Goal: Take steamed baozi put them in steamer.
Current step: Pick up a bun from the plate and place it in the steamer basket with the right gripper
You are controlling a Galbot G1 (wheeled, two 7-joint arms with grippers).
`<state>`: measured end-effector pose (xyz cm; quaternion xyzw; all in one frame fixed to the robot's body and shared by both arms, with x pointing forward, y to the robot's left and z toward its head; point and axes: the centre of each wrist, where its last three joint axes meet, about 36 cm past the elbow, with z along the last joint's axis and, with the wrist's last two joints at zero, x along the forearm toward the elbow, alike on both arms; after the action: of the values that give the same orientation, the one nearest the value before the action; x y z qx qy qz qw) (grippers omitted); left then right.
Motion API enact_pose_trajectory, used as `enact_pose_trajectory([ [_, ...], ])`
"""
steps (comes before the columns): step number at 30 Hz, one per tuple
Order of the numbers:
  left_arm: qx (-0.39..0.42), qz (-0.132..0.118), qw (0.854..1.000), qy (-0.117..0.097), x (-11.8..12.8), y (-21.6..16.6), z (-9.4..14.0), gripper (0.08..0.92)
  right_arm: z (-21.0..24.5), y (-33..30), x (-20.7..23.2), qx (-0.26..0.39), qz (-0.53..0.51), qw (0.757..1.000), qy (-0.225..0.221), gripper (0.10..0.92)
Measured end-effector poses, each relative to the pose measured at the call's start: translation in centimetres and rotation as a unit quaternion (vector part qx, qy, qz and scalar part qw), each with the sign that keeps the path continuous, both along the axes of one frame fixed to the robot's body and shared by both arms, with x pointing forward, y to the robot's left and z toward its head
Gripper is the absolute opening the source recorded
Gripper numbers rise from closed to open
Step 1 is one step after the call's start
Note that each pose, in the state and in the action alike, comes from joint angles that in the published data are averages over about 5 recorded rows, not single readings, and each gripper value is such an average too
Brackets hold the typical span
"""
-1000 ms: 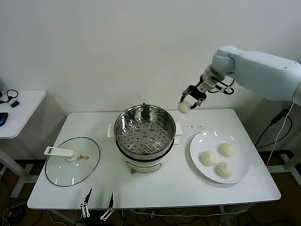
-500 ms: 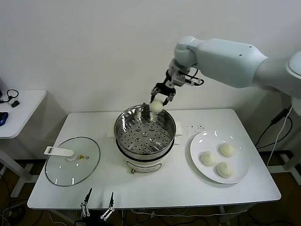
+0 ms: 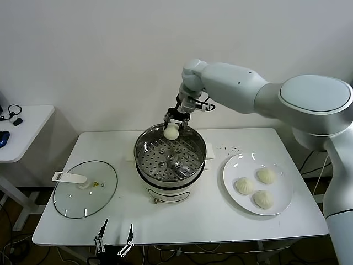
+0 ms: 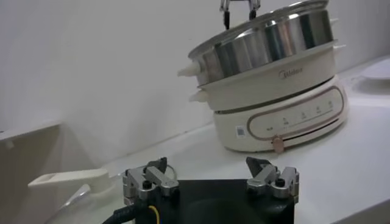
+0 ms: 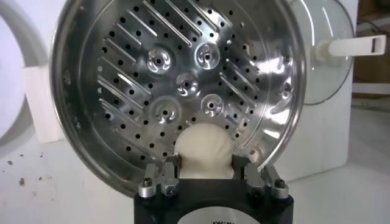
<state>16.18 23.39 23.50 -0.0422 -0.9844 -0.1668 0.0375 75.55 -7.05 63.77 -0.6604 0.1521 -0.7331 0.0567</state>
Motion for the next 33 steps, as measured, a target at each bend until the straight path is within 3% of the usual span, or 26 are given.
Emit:
enact_pose_trajectory([
  [17,0.002,0.004,1.0,0.0,0.2,0.3,-0.3,0.823,-3.5,1.1,0.2,0.003,-0.008,1.0,0.015,0.579],
  [26,0.002,0.004,1.0,-0.001,0.2,0.2,-0.1,0.823,-3.6,0.6,0.4,0.019,-0.016,0.999,0.022,0.783],
  [33,0.006,0.007,1.0,0.0,0.0,0.5,0.0,0.823,-2.6,-0.2,0.3,0.026,-0.019,0.999,0.026,0.822],
])
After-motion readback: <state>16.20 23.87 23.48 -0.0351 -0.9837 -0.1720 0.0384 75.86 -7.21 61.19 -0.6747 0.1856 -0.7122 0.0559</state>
